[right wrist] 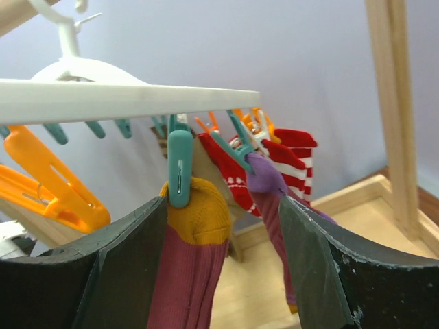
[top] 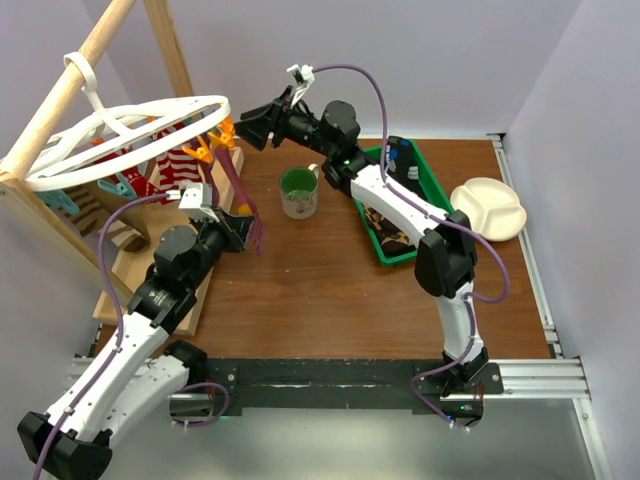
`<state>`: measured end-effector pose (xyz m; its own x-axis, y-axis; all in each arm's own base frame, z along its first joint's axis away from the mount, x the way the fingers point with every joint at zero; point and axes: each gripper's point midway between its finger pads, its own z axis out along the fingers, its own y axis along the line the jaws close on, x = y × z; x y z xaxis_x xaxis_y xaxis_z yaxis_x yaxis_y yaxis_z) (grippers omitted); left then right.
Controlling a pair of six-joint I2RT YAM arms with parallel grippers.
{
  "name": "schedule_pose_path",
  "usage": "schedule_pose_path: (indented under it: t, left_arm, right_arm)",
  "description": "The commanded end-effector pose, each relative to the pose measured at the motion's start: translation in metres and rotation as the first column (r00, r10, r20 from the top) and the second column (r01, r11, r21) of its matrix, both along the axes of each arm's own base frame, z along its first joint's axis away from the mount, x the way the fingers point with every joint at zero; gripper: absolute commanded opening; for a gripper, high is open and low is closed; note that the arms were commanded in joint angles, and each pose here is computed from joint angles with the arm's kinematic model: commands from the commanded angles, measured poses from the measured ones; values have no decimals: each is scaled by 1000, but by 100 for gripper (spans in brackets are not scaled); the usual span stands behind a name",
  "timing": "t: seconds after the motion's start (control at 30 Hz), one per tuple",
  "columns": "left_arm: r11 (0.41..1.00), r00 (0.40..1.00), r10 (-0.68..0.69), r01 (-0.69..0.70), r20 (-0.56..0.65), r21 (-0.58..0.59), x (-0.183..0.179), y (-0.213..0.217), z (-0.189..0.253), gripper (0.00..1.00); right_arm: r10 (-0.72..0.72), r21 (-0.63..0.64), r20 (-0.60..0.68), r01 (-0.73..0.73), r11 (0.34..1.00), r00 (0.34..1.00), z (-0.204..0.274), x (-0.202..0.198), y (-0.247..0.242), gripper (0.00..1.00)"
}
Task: Remove the socks clipped to the hanger
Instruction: Adjust the hanger on the clothesline.
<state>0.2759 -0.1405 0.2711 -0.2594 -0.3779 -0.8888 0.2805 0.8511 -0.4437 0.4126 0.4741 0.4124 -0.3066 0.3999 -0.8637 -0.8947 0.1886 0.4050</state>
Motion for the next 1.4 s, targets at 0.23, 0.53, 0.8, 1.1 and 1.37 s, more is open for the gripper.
schedule_pose_path:
  t: [0.23,0.53,0.8,1.1,1.37]
  left_arm:
    - [997,998,-60,62,34,-51,-8,-11,26,0]
    - [996,996,-73,75,44,-46,-11,-11,32,0]
    - [996,996,-75,77,44,-46,-12,-11,32,0]
    - [994,994,-95,97,48,-44,-13,-14,33,0]
    - [996,996,-84,85,45,-37,-12,-12,29,0]
  right_arm:
    - [174,128,118,-189,974,978,44,-23,7,72]
    - [168,135,98,-181,974,981,38,-17,13,75]
    - [150,128,104,-163,978,983,47,-20,28,76]
    - [112,125,87,-122,985,990,42,-22,41,72]
    - [45,181,59,-55,982,997,53,-11,38,53]
